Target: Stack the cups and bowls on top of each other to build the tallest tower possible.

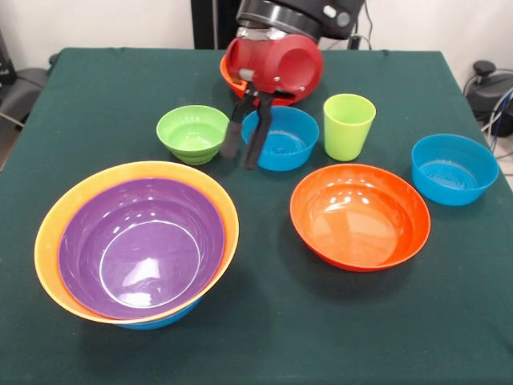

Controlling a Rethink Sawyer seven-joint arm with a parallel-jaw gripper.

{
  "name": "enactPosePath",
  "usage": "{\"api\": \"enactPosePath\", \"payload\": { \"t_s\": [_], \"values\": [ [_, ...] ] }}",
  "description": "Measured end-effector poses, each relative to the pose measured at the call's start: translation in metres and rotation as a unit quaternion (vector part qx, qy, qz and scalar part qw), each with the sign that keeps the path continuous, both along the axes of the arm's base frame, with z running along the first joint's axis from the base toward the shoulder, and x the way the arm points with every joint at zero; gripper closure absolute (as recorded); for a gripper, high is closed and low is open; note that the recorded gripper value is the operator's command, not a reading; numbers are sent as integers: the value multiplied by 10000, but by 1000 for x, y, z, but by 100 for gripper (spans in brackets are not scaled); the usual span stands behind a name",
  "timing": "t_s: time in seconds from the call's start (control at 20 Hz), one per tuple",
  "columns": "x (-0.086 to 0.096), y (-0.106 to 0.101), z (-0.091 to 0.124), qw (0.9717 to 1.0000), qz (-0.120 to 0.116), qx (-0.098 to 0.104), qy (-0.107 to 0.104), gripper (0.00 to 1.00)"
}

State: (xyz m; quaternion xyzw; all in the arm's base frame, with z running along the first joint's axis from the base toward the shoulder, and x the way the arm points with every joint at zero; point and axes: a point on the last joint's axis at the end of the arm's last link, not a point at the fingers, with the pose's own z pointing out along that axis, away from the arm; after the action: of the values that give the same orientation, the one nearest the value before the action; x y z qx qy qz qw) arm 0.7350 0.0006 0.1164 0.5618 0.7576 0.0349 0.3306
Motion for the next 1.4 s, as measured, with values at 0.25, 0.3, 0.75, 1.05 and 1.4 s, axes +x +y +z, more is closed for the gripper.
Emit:
{"api": "enactPosePath", "payload": {
  "t_s": [0.25,0.3,0.75,1.05,1.4],
  "values": [
    [0,23,5,9995,61,280,137,0],
    [-1,26,4,9993,70,313,166,0],
    [-19,70,-6,9978,305,398,425,0],
    [-23,86,-9,9971,405,442,465,0],
    [-23,75,-22,9960,277,648,543,0]
  ]
}}
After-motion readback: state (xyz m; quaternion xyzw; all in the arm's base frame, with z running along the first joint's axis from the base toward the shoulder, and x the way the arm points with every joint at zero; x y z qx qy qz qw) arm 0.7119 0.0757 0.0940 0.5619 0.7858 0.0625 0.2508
